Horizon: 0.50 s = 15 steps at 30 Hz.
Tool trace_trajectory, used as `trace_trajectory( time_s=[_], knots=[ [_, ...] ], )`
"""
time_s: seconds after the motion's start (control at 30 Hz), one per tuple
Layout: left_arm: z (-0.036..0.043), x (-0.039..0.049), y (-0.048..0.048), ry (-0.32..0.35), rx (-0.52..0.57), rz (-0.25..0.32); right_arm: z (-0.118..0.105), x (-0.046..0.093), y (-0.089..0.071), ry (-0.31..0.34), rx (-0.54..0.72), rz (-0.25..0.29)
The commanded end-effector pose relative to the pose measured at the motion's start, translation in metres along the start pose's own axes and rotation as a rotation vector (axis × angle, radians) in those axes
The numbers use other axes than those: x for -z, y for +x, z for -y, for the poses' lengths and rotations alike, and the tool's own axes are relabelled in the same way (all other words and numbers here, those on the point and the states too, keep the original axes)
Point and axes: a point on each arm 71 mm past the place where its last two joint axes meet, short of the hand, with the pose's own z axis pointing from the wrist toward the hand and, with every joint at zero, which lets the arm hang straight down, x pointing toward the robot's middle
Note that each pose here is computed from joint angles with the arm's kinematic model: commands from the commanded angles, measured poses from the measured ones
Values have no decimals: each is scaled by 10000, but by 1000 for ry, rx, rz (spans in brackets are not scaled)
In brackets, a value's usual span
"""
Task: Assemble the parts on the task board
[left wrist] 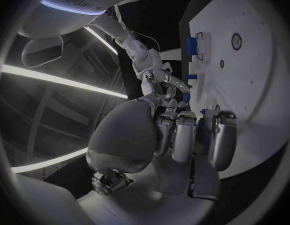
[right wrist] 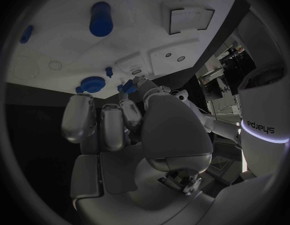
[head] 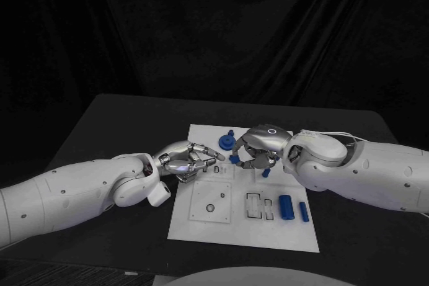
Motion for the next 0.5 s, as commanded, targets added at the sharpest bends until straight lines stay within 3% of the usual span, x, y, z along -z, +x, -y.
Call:
trace_trajectory(
  time_s=[0.03, 0.5],
  knots=[
    [-39, -29, 59, -40, 14, -56, 4, 1, 17, 16, 3, -10],
    [-82, -99, 108, -56, 21, -78, -10, -8, 36, 8, 2, -22]
  ],
)
